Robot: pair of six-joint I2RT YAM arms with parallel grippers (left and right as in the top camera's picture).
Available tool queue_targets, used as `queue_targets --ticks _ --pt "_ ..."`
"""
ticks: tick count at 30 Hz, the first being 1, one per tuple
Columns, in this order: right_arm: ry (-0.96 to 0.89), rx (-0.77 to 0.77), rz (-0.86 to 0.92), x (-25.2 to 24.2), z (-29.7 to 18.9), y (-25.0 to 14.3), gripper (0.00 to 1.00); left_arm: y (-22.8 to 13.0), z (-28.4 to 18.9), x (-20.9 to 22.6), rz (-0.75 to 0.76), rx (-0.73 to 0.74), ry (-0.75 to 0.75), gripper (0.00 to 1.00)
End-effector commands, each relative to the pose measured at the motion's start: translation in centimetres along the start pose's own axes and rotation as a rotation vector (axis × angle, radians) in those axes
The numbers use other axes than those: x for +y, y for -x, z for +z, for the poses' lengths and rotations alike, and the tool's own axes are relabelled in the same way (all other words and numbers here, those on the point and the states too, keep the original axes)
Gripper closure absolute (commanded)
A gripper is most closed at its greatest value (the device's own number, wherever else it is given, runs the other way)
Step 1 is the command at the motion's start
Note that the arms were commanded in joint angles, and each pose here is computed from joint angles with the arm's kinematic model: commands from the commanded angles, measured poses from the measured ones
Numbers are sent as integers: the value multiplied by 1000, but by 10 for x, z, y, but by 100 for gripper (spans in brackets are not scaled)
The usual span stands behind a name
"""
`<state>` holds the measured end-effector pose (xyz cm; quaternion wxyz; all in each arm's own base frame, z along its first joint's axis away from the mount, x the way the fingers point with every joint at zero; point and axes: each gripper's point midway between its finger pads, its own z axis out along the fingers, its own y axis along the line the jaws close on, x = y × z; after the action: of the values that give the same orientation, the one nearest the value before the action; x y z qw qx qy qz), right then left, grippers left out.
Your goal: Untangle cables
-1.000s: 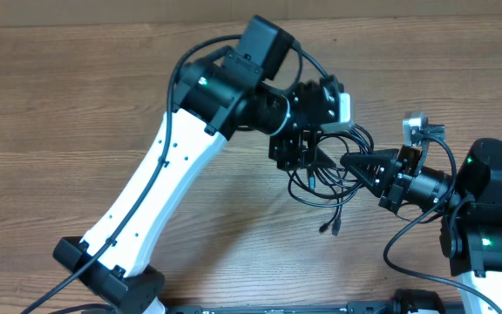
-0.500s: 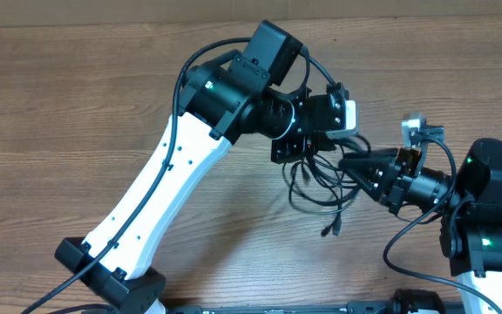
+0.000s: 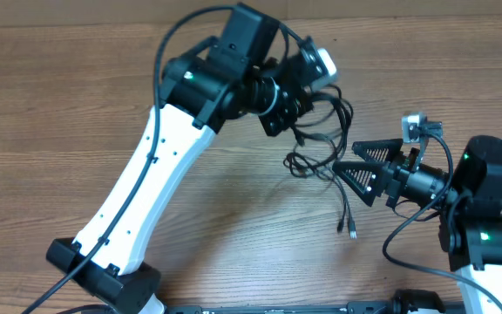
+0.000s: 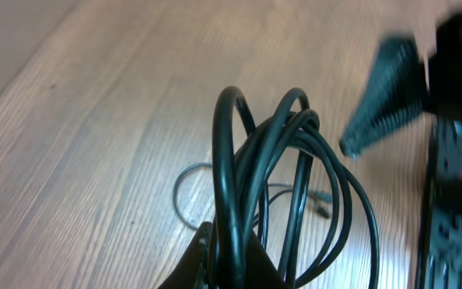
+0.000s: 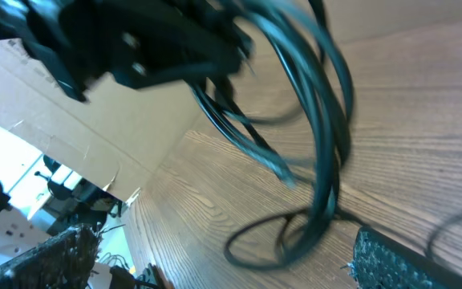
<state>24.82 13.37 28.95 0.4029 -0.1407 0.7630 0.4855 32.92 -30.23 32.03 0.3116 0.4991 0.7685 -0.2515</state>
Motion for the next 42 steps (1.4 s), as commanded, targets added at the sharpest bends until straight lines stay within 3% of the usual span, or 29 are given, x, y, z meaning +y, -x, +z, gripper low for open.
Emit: queue_targets --ticks 1,9,22,33,42 --pt "-13 14 37 -11 4 -1 0 28 -37 -7 -130 -114 45 96" --pt "-25 29 71 -25 9 -2 0 37 -38 -28 -201 -147 -60 96" --pt "-296 6 128 -82 7 -3 0 36 -46 -71 -227 -145 -306 96" --pt "-395 -15 125 -102 3 0 0 -26 -48 -88 -225 101 -304 96" --pt "-397 -15 125 -102 3 0 0 -46 -51 -121 -112 196 -389 96"
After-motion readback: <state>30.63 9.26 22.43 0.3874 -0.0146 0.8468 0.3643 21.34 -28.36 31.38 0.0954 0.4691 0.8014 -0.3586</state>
